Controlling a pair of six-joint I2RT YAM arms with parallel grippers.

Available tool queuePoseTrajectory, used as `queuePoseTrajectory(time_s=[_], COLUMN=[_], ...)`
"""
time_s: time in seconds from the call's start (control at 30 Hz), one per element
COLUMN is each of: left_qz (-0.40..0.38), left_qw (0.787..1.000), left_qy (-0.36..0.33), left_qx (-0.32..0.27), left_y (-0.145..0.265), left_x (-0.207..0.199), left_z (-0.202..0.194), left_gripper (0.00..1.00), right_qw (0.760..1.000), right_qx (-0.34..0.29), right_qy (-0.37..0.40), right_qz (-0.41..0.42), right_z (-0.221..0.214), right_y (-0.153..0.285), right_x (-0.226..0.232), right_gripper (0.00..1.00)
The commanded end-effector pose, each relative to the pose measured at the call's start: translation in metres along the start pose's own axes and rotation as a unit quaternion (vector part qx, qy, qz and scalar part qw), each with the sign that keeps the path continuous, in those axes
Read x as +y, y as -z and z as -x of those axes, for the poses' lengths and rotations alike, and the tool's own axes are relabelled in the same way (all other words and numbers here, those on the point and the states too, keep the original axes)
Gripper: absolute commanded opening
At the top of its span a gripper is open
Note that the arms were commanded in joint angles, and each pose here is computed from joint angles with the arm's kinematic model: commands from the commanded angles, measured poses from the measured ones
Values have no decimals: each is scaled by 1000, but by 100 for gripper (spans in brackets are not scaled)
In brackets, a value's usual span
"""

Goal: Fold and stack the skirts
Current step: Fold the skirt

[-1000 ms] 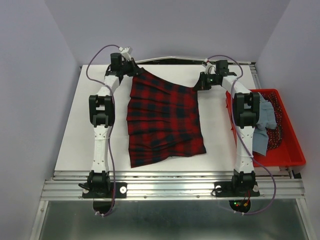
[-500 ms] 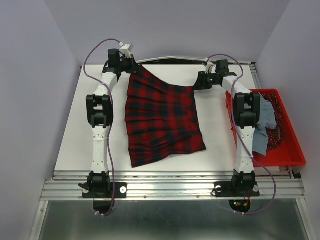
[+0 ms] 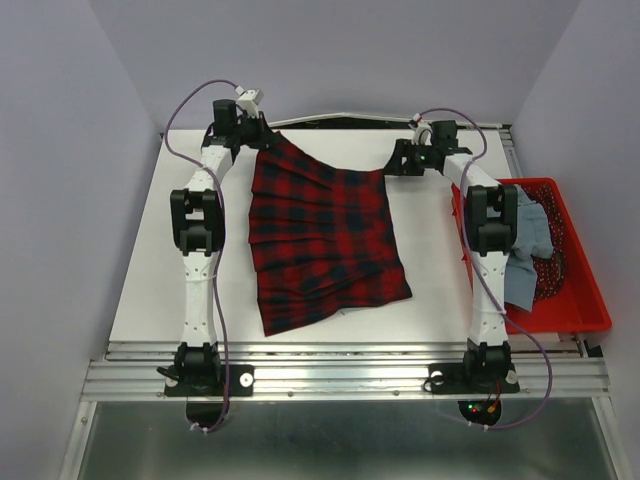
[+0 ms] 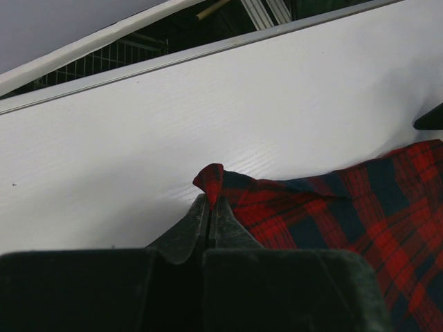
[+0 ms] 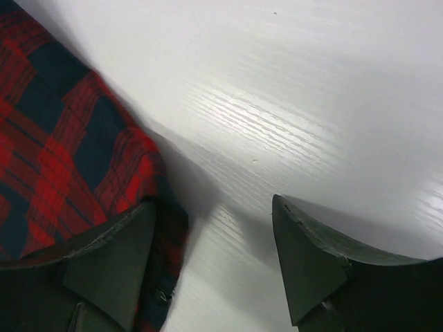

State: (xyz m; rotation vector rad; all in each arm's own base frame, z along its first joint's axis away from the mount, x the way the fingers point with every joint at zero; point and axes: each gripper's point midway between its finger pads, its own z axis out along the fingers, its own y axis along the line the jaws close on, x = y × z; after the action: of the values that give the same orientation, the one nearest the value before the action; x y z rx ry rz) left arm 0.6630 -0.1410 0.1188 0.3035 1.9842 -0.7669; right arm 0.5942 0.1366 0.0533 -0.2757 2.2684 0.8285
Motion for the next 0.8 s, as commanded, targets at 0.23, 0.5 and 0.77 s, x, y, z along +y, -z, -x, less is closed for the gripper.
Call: queuePoseTrajectory(time_s=[0.23, 0.5, 0.77], left_qz=[2, 5, 7], left_qw=[1000, 1000, 1000], left_qy=[-18, -16, -16], left_qx=[-16, -14, -14], left_y=[5, 6, 5], left_x=[1, 2, 2], left_z=[14, 14, 14], left_gripper=[0, 0, 0], right_qw=[992, 999, 994], right_qx=[-19, -37, -35], right_qy=[-16, -26, -78], right_qz=[120, -31, 70], right_z=[7, 7, 9], right_y=[-11, -1, 20], right_x=[28, -35, -9], right_gripper=[72, 50, 64])
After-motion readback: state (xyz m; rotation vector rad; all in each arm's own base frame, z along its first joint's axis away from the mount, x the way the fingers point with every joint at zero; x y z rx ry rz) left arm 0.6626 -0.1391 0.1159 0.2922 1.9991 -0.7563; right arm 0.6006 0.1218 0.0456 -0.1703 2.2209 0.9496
